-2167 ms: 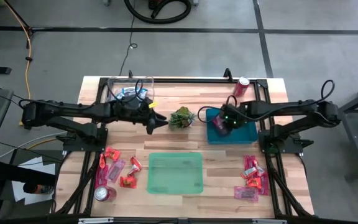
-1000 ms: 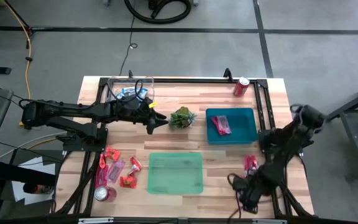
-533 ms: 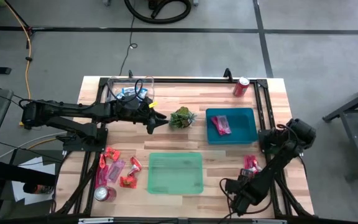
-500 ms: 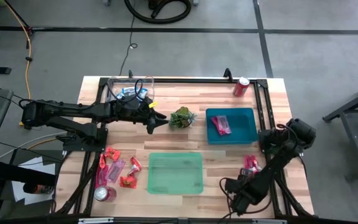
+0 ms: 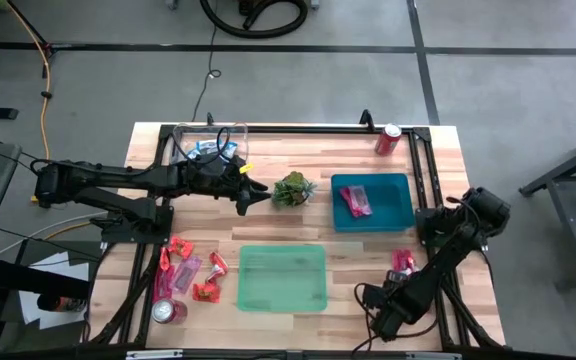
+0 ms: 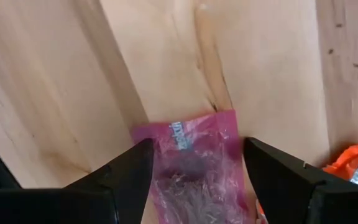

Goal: Sort candy
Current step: Put the red candy into the blue bin

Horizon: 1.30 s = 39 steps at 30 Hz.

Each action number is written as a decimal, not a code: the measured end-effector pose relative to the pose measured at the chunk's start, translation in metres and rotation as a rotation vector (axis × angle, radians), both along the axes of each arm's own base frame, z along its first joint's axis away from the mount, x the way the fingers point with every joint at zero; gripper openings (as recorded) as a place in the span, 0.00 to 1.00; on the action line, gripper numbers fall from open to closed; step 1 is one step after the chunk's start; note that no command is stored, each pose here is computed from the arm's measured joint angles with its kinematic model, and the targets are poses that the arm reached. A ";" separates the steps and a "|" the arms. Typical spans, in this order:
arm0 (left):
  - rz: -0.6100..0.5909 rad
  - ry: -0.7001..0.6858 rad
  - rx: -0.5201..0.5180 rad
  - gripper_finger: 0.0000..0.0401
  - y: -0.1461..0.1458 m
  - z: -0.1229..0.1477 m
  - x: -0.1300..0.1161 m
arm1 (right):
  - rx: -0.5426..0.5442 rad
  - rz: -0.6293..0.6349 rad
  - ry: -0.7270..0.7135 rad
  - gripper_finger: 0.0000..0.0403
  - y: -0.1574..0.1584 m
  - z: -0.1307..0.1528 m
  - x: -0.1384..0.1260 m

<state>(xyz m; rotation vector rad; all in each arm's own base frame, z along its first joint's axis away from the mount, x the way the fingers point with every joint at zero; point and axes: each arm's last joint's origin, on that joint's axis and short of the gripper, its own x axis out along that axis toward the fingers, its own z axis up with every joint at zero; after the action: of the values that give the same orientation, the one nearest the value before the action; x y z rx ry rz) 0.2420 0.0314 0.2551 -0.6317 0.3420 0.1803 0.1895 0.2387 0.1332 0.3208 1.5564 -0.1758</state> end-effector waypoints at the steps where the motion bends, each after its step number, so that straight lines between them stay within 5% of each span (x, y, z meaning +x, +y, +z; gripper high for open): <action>1: 0.000 0.000 0.000 0.41 0.000 0.000 0.000 | -0.006 -0.015 0.004 0.61 -0.001 -0.001 -0.001; 7: -0.001 0.000 0.002 0.41 0.000 0.000 0.000 | -0.018 -0.015 0.030 0.50 -0.008 -0.004 0.001; 14: -0.001 0.000 0.002 0.41 0.000 0.000 0.000 | 0.004 -0.014 0.059 0.04 -0.017 -0.005 0.011; 19: 0.000 -0.002 0.000 0.41 0.000 0.000 0.000 | 0.016 0.005 0.009 0.02 -0.026 0.014 0.022; 26: 0.005 -0.011 -0.013 0.41 0.000 0.001 0.000 | -0.001 -0.062 -0.209 0.01 -0.072 0.086 0.025; 34: 0.004 -0.063 -0.005 0.41 0.000 0.006 0.002 | -0.228 -0.382 -0.676 0.00 -0.145 0.157 0.010; 39: 0.001 -0.074 0.003 0.41 0.000 0.007 0.002 | -0.346 -0.464 -0.810 0.00 -0.174 0.177 0.005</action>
<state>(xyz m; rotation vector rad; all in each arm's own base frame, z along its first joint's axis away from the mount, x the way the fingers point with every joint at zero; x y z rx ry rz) 0.2444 0.0316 0.2619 -0.6340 0.2695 0.1581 0.1945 0.0643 0.3102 0.4082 0.6180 -0.5904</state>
